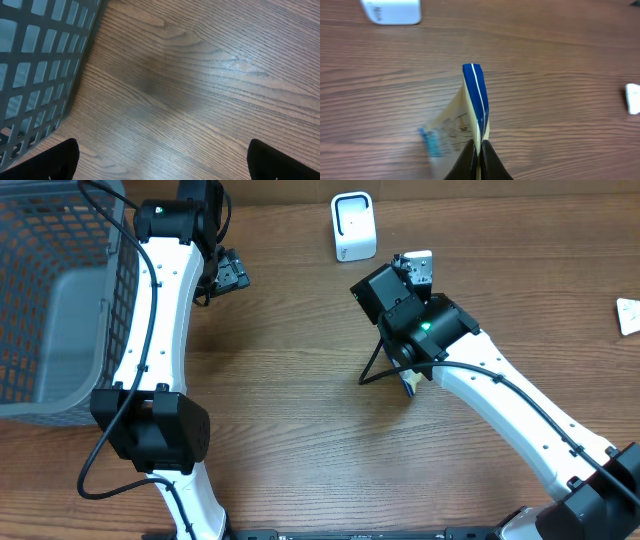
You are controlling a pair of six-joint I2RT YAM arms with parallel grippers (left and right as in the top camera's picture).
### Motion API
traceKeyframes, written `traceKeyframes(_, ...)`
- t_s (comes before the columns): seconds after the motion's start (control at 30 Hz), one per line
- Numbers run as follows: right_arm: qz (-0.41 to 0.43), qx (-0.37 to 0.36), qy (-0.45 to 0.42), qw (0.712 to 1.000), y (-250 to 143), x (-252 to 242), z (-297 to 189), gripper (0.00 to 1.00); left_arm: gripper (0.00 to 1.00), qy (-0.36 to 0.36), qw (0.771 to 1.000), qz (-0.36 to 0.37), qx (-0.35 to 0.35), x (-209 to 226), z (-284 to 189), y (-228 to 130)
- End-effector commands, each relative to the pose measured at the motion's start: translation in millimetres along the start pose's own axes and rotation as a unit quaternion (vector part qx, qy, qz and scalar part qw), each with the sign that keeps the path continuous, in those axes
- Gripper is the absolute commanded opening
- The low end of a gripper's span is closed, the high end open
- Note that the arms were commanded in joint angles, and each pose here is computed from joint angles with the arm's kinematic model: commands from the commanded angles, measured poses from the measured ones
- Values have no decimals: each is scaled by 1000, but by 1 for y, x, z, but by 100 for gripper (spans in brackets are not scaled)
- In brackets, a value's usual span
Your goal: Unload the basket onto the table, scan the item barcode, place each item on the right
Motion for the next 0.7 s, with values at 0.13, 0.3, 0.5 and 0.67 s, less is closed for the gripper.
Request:
traceKeyframes(0.13,2,-41,-201,979,11,-57,10,4,100,0,1000,4,4,-3,2,-2)
traceKeyframes(0.3,22,-28,-263,964,17,-93,23,4,100,0,1000,4,4,-3,2,-2)
traceKeyframes(0.5,53,17,-199,978,14,-98,37,4,100,0,1000,4,4,-3,2,-2)
traceKeyframes(0.67,41,72,-93,992,6,-69,56,4,100,0,1000,4,4,-3,2,-2)
Point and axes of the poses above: each gripper's point midway between its finger pads, its own z axis out along the fingers, its own x axis along the line the jaws close on, y = z × x, the point moved 9 cm from there along -z, back along the fingers, and after that the axes turned 1 degree about z, right-handed, at the moved point
